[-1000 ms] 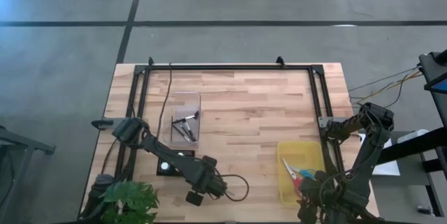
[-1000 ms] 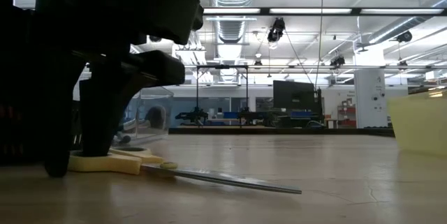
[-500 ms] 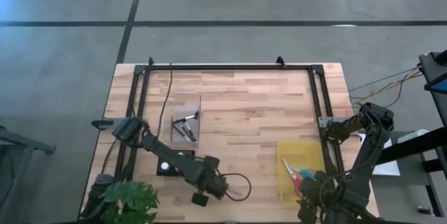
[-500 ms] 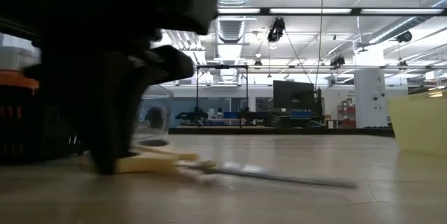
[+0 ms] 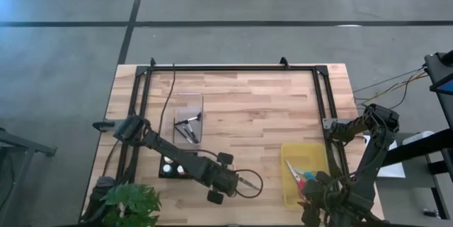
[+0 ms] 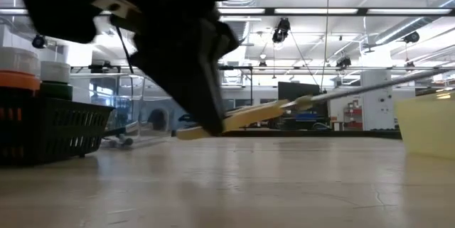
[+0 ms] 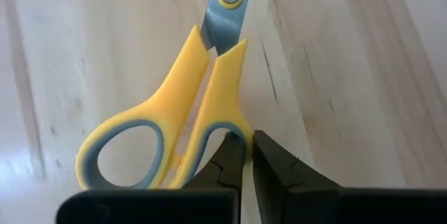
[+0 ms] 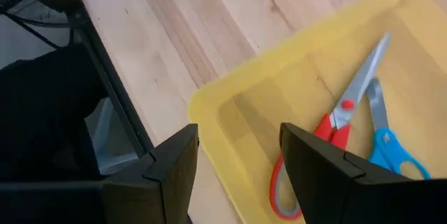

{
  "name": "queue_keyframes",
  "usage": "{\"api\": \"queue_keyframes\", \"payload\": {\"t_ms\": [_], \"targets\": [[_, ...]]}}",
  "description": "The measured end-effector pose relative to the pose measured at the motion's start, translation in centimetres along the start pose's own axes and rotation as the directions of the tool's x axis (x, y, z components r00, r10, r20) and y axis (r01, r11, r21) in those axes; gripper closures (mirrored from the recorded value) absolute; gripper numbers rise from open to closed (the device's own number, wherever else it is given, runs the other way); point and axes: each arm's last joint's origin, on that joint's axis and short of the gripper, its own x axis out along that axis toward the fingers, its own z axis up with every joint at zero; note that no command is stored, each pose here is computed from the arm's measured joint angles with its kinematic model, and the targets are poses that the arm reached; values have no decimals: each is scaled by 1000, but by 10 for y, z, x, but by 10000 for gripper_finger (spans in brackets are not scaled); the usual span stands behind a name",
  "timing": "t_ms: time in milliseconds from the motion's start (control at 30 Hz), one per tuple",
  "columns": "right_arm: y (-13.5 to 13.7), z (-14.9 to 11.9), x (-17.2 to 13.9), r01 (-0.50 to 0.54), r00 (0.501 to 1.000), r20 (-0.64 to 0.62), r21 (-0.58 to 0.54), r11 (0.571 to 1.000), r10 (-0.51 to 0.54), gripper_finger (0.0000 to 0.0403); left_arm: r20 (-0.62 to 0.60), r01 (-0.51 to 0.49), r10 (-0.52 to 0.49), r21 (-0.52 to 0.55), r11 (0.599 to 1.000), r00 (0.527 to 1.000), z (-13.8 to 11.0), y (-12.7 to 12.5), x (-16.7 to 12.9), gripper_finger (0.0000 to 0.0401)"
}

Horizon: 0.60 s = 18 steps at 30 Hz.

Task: Pick & Place Paint Supplies
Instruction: Put the yellow scissors into the yellow bin

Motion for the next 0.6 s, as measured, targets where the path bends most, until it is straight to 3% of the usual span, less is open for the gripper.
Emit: {"api": "queue_keyframes", "payload": {"t_ms": [100,367,600], "targets": [[0,2,0,-7,998,60,-31,999,9,203,64,-35,34,11,999,997,6,3,-1,385],[1,10,0,-16,966,258,-53,998,29,203,180,-260,245,65,963,953,19,11,-7,385],[0,36,5,8,954,298,-1,1000,-7,203,242,-291,262,96,952,934,33,11,-17,385]]}}
